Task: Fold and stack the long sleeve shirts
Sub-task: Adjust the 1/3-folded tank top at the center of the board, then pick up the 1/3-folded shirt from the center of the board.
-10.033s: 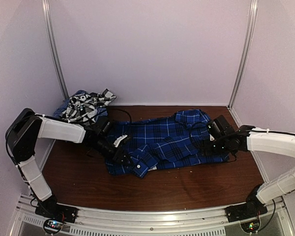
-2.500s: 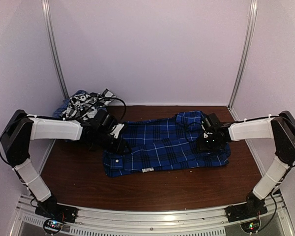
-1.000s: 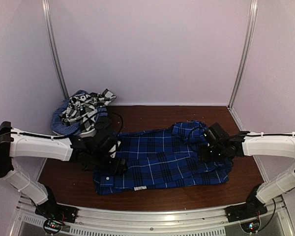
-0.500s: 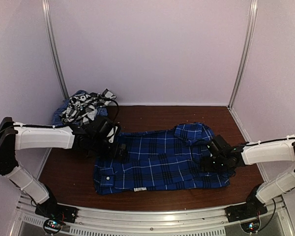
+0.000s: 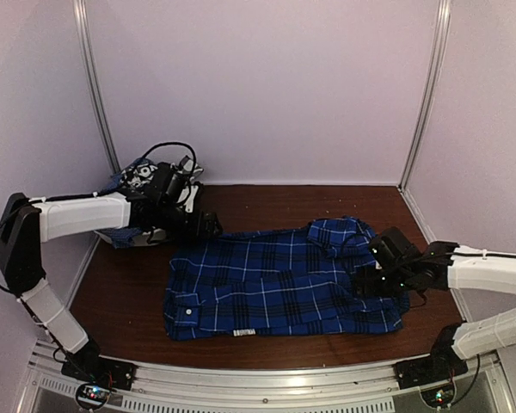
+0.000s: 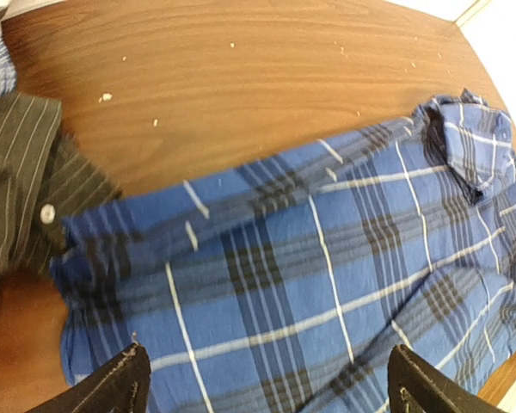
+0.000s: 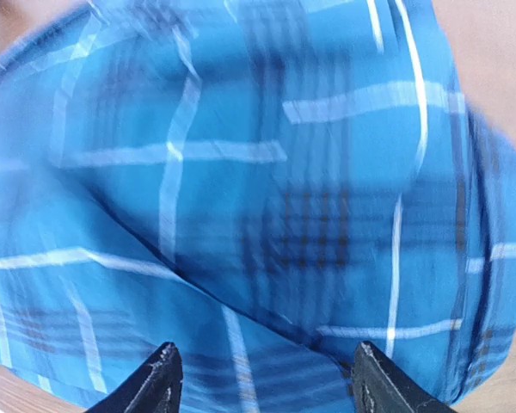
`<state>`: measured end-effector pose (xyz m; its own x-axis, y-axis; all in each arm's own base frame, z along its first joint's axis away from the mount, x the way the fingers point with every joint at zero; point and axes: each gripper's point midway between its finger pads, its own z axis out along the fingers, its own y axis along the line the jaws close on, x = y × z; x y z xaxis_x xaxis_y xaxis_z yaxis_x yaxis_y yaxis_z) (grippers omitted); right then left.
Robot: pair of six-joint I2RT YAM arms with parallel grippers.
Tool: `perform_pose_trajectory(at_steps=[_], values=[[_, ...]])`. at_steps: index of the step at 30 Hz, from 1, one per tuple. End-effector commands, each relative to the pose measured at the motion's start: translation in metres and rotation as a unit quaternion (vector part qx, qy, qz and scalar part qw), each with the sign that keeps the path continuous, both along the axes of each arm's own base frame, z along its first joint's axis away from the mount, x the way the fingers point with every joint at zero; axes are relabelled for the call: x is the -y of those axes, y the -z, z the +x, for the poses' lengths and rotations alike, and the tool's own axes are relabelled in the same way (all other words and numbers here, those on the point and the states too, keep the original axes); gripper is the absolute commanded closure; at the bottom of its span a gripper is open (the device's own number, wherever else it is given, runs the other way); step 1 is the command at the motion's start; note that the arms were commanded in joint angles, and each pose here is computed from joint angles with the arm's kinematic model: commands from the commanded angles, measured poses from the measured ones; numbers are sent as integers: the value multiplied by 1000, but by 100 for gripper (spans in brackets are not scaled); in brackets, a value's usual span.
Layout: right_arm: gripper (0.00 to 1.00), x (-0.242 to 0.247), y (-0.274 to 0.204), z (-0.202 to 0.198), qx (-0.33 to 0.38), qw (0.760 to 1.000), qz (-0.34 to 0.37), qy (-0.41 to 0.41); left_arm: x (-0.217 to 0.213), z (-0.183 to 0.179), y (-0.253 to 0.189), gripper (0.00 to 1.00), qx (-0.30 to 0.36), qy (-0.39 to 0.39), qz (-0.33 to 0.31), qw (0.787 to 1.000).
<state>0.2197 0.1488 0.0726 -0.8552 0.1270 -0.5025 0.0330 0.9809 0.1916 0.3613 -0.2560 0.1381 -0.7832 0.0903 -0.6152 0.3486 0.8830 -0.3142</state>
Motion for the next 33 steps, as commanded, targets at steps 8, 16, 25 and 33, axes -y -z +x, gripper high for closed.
perform_pose_trajectory(at_steps=[8, 16, 25, 33], values=[[31, -6, -54, 68, 50, 997, -54, -28, 6, 48, 9, 3, 64, 120, 144, 980], [30, 8, -84, 113, 69, 997, -12, -24, -16, 54, 40, 2, 62, 201, 281, 936], [30, 3, -62, 172, 51, 998, 1, -38, -11, 77, 68, 16, 60, 230, 328, 914], [38, -2, -21, 202, 16, 999, -6, -45, -15, 83, 87, 30, 46, 242, 356, 901]])
